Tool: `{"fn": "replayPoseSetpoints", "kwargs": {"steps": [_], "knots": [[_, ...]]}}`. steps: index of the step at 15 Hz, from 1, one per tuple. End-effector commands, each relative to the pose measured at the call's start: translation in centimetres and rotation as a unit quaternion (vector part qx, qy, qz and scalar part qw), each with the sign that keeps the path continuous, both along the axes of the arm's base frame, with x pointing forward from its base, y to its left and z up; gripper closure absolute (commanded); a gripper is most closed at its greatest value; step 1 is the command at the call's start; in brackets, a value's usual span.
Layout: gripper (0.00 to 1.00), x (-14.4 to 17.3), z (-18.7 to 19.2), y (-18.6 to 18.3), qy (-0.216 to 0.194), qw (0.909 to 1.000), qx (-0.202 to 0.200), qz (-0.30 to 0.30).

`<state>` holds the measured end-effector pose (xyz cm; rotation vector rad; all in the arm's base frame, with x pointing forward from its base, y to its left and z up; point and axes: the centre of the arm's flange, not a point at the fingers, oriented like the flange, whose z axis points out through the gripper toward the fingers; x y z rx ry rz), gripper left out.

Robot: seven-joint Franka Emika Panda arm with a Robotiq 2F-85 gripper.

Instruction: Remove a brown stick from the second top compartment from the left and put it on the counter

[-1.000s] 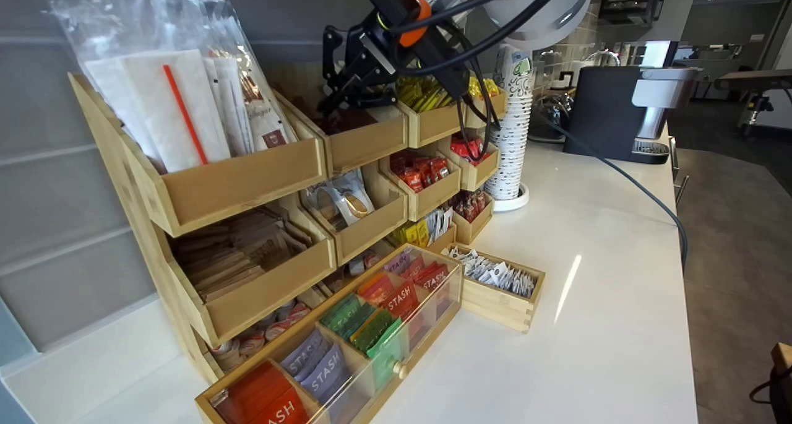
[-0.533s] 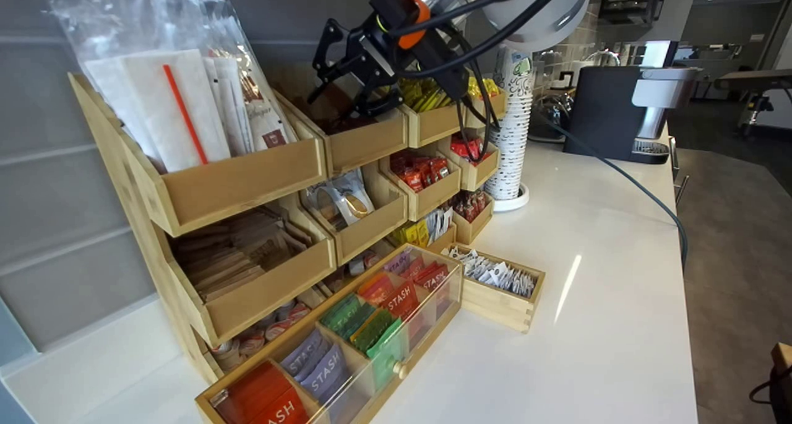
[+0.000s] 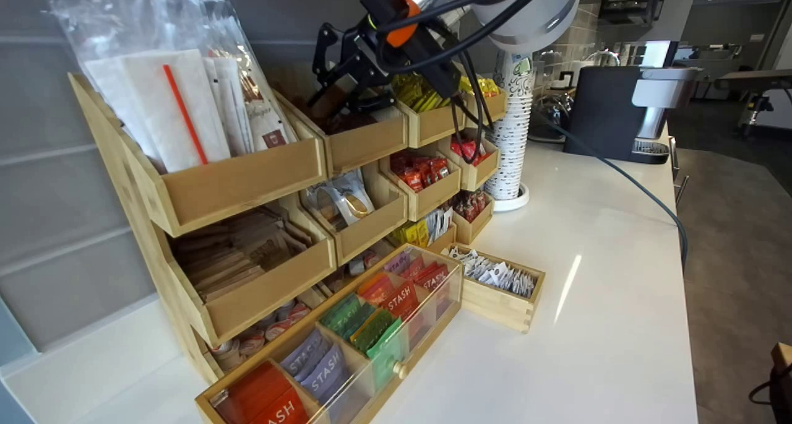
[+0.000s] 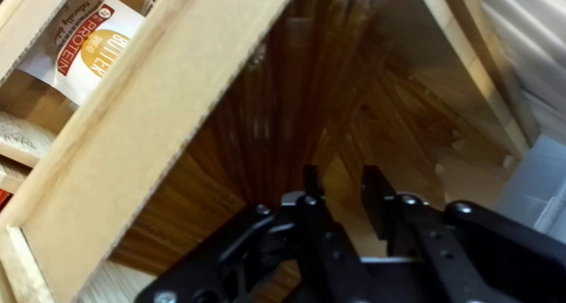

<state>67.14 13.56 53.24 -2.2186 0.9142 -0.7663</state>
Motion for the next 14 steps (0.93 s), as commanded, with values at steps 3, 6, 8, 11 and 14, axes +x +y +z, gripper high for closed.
{"fn": "replayPoseSetpoints", "kwargs": {"steps": [3,6,8,11,14], "knots": [[0.82,2.0,0.2,0.2,0.010,0.9998,0.015,-0.012],[0.76,2.3,-0.3,0.1,0.015,0.9996,0.017,-0.016],[0.77,2.4,-0.4,0.0,0.017,0.9995,0.019,-0.018],[0.99,2.7,-0.4,-0.1,0.018,0.9994,0.023,-0.020],[0.99,2.7,-0.4,-0.1,0.020,0.9992,0.025,-0.022]]}}
